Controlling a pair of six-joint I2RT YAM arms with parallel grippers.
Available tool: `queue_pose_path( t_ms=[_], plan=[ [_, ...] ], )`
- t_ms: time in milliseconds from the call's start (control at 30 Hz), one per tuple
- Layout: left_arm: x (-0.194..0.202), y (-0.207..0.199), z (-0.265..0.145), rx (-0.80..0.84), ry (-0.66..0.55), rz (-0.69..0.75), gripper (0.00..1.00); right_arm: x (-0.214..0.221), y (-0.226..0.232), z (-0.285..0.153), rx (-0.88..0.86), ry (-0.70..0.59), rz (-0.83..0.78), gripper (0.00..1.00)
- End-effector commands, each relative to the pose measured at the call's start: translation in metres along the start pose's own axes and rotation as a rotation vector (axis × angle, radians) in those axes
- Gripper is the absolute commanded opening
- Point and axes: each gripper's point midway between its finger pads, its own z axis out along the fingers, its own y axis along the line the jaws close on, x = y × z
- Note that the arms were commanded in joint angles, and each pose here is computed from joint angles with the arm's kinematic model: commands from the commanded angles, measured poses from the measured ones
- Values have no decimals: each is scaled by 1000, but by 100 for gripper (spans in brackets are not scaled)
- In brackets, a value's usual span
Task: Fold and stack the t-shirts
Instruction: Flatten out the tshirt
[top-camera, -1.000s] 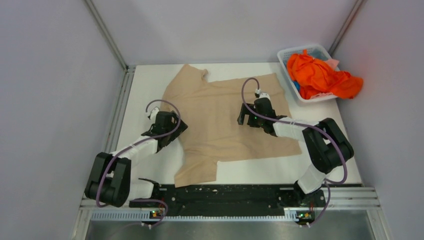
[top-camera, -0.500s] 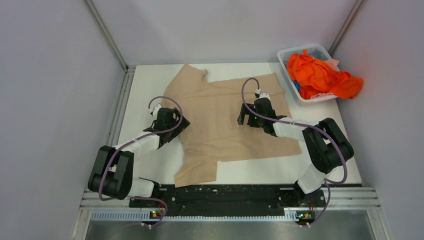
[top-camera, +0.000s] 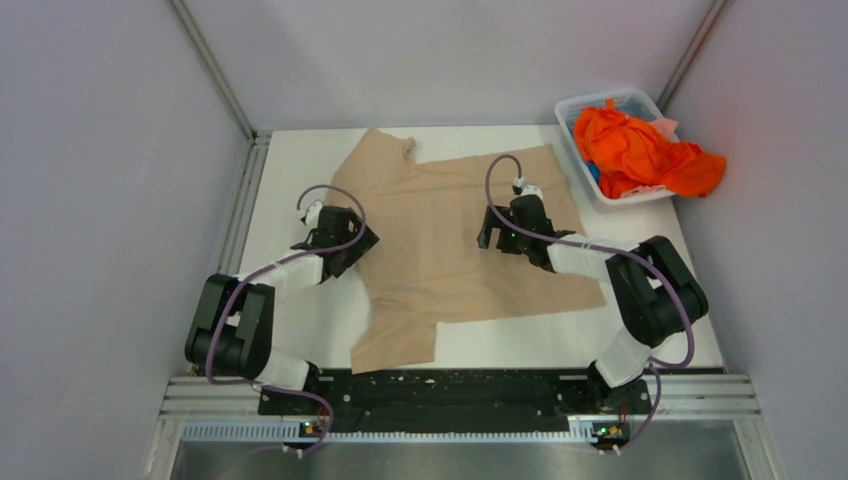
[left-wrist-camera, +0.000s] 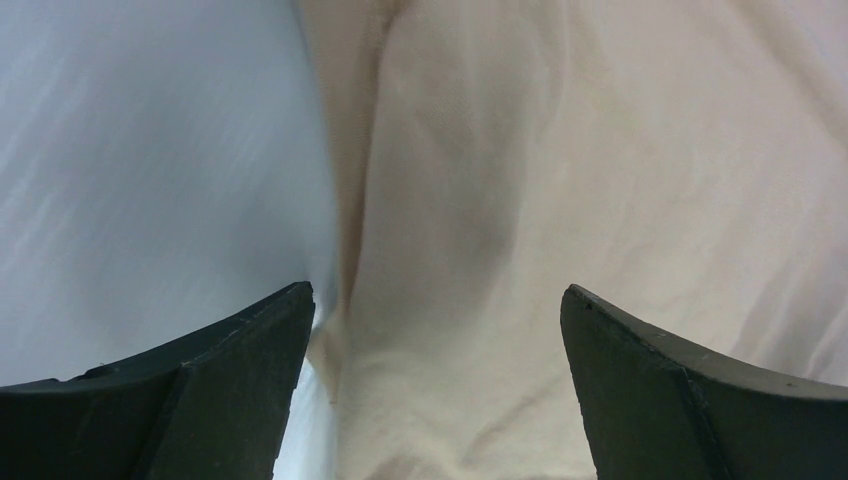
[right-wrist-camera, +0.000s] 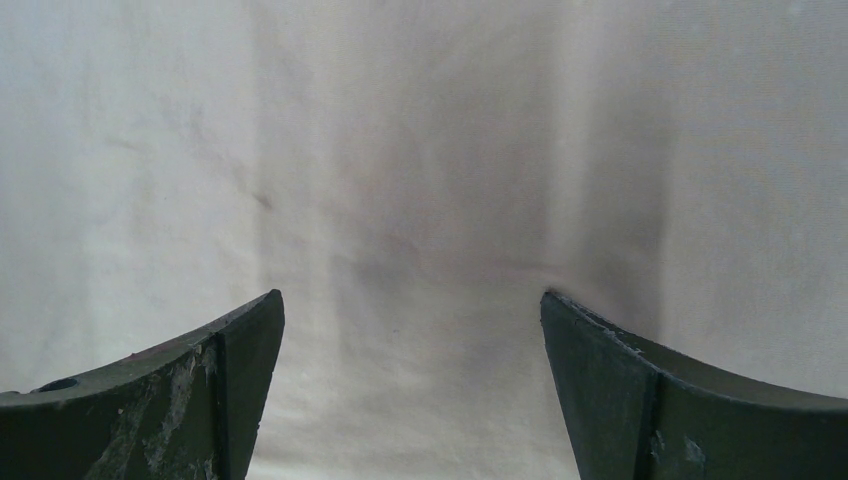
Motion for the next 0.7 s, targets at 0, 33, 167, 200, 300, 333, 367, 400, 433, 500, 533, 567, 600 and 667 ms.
queue_pose_path(
  t_ms=[0, 33, 167, 200, 300, 333, 367, 400, 433, 500, 533, 567, 600, 667],
  plan=[
    [13, 65, 0, -263, 61, 25, 99, 24, -50, -5, 157, 89, 16, 99],
    [14, 67, -1, -271, 71, 19, 99, 23, -53, -6, 164, 87, 24, 99],
    [5, 72, -4, -311, 50, 13, 99, 21, -64, -9, 181, 81, 45, 99],
    [3, 72, -4, -311, 50, 19, 99, 21, -64, -9, 178, 79, 46, 99],
    [7, 49, -2, -194, 92, 36, 99, 20, -58, -7, 150, 81, 47, 99],
    [8, 39, -3, -134, 99, 41, 99, 20, -57, -6, 143, 85, 48, 99],
    [7, 30, -6, -86, 101, 43, 99, 19, -56, -6, 140, 85, 47, 99],
    [4, 24, -11, -55, 93, 45, 99, 19, -57, -6, 143, 85, 46, 99],
    [1, 22, -16, -44, 79, 46, 99, 19, -57, -6, 145, 83, 45, 99],
    [-7, 31, -27, -99, 40, 49, 98, 19, -58, -7, 151, 82, 43, 99],
    [-12, 38, -33, -138, 19, 54, 96, 19, -59, -7, 156, 82, 42, 99],
    [-15, 45, -39, -174, 9, 61, 93, 19, -60, -7, 159, 79, 42, 99],
    [-16, 48, -44, -193, 10, 68, 89, 18, -60, -7, 162, 78, 42, 99],
    [-10, 50, -52, -203, 47, 72, 79, 18, -60, -7, 162, 79, 41, 99]
  ],
)
